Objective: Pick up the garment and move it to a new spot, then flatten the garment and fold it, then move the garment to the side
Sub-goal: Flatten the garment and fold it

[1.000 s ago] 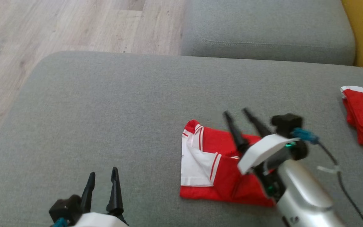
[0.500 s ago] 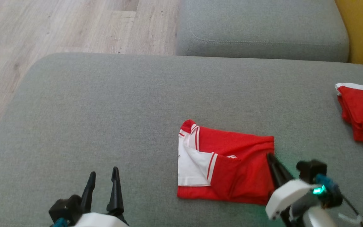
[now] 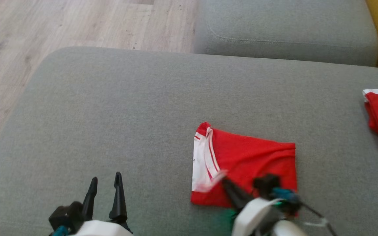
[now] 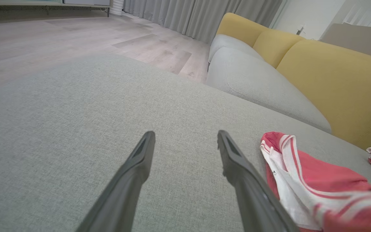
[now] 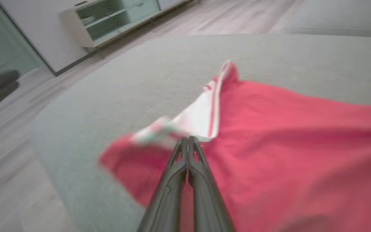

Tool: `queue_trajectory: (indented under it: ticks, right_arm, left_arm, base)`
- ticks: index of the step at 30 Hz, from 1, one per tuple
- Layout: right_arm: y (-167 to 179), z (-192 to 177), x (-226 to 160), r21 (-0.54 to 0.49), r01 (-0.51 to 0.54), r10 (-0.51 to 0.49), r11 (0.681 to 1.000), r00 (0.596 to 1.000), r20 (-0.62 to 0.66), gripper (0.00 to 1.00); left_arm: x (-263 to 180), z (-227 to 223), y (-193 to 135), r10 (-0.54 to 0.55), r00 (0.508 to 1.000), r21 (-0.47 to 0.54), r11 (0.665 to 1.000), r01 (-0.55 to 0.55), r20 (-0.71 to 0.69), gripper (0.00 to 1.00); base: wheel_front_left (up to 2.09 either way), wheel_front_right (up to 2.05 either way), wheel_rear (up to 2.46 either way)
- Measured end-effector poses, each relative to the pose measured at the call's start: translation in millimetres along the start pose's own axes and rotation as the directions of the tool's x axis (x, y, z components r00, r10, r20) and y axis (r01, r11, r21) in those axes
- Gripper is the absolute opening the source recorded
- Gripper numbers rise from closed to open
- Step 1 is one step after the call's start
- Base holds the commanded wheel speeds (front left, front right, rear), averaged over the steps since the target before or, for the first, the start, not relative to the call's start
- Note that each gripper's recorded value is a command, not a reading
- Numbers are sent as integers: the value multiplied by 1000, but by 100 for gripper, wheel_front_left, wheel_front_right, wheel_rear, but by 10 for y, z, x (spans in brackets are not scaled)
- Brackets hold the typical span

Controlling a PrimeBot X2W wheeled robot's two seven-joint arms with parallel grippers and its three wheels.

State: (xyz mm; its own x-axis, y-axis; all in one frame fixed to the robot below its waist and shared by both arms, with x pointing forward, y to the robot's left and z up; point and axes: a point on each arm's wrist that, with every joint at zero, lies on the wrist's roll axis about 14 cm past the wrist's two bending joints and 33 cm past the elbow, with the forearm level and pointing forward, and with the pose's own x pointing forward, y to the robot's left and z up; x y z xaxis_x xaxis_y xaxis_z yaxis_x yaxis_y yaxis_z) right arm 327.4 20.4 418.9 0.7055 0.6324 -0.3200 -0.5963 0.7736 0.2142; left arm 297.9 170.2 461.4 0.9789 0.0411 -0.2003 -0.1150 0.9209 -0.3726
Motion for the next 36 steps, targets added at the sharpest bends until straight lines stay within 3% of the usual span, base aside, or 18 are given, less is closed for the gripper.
queue_trajectory:
  ticks: [4,7,11,15,16,19,20,21,28,36]
  right_arm:
    - [465,-56,90,-59,-156,154,986,987,-47,0]
    - [596,-116,111,-92,-206,200,974,977,-76,0]
    - [551,-110,122,-88,-195,190,977,980,-61,0]
    - [320,133,168,-88,-125,128,988,991,30,0]
    - [250,204,169,-86,-102,107,991,993,58,6]
    - [-78,445,116,-61,4,5,998,988,156,56]
    - [-168,514,89,-52,34,-24,998,983,184,83]
    - [-253,579,60,-45,61,-51,997,977,208,100]
    - [-807,746,-318,15,257,-249,966,919,306,100]
    - [-1106,633,-816,99,390,-399,916,853,336,100]
  left_arm:
    - [-12,-1,28,10,1000,-2,1000,-10,0,100]
    - [-19,2,46,17,1000,-4,1000,-17,2,100]
    - [-13,4,50,18,1000,-4,1000,-18,3,100]
    - [8,12,28,11,1000,-9,1000,-11,5,100]
    - [13,20,16,7,1000,-9,1000,-7,11,100]
    - [31,26,-40,-13,1000,-4,1000,13,14,100]
    - [35,24,-57,-20,1000,2,1000,20,14,100]
    - [38,22,-74,-28,1000,11,1000,27,15,100]
    - [51,32,-219,-86,996,56,995,84,29,100]
    - [21,41,-311,-120,992,68,991,117,40,100]
  base:
    - [0,0,0]
    - [0,0,0]
    - [0,0,0]
    - [0,0,0]
    - [0,0,0]
    - [0,0,0]
    - [0,0,0]
    - [0,0,0]
    - [0,0,0]
    - [0,0,0]
